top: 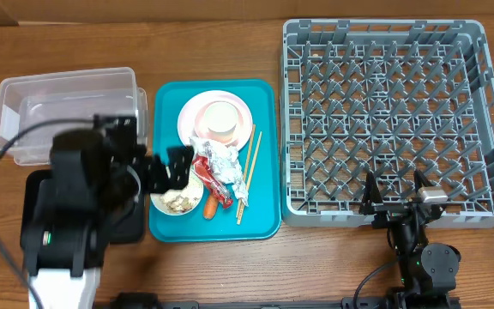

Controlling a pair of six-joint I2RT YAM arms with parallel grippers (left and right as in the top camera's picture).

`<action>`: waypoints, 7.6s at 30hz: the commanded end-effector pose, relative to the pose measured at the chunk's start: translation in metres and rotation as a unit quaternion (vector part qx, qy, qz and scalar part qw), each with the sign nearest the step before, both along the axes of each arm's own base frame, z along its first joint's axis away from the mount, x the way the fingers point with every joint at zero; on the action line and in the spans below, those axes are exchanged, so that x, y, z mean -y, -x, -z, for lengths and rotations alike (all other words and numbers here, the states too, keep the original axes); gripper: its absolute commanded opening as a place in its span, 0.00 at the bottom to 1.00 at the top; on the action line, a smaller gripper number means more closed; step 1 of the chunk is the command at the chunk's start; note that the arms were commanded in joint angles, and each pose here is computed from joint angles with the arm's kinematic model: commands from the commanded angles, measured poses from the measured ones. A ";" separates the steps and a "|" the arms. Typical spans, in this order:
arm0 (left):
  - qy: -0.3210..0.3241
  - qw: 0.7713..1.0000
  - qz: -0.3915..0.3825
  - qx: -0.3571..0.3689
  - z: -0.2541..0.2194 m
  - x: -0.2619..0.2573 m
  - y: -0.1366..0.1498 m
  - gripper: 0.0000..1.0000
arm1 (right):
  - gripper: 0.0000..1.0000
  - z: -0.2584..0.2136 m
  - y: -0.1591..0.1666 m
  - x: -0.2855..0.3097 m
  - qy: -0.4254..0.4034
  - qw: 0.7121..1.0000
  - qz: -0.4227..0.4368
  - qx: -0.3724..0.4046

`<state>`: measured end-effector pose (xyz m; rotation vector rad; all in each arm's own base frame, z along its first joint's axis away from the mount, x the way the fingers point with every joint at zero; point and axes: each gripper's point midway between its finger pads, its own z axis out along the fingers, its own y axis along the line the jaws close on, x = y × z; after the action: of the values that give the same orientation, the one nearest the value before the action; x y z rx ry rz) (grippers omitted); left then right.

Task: Sort waste into correct bins and load items into the dishwasher
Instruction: 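Reach the left gripper to the red snack wrapper and grasp it, then carry the red wrapper left and drop it into the clear bin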

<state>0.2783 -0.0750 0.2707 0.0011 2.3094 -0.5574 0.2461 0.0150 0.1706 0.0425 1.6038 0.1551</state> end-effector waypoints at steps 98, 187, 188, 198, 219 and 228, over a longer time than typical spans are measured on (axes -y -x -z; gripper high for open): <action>-0.123 0.947 -0.055 -0.292 0.203 0.022 -0.031 0.77 | 1.00 0.001 0.000 0.001 0.000 1.000 0.002 0.004; -0.143 0.893 -0.402 -0.142 0.041 -0.181 -0.107 0.04 | 1.00 0.001 0.000 0.001 0.000 1.000 0.002 0.004; -0.129 0.884 -0.427 -0.142 0.041 -0.195 -0.104 0.04 | 1.00 0.001 0.000 0.001 0.000 1.000 0.002 0.004; -0.035 0.818 -0.556 -0.143 0.067 -0.256 -0.086 0.04 | 1.00 0.001 0.000 0.001 0.000 1.000 0.002 0.004; -0.033 0.771 -0.630 -0.085 0.129 -0.310 -0.108 0.04 | 1.00 0.001 0.000 0.001 0.000 1.000 0.002 0.004; -0.034 0.823 -0.563 -0.062 0.153 -0.320 -0.147 0.04 | 1.00 0.001 0.000 0.001 0.000 1.000 0.002 0.004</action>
<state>0.4189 0.2447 0.1203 -1.3643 1.9418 0.1913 0.2461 0.0149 0.1707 0.0431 1.6034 0.1551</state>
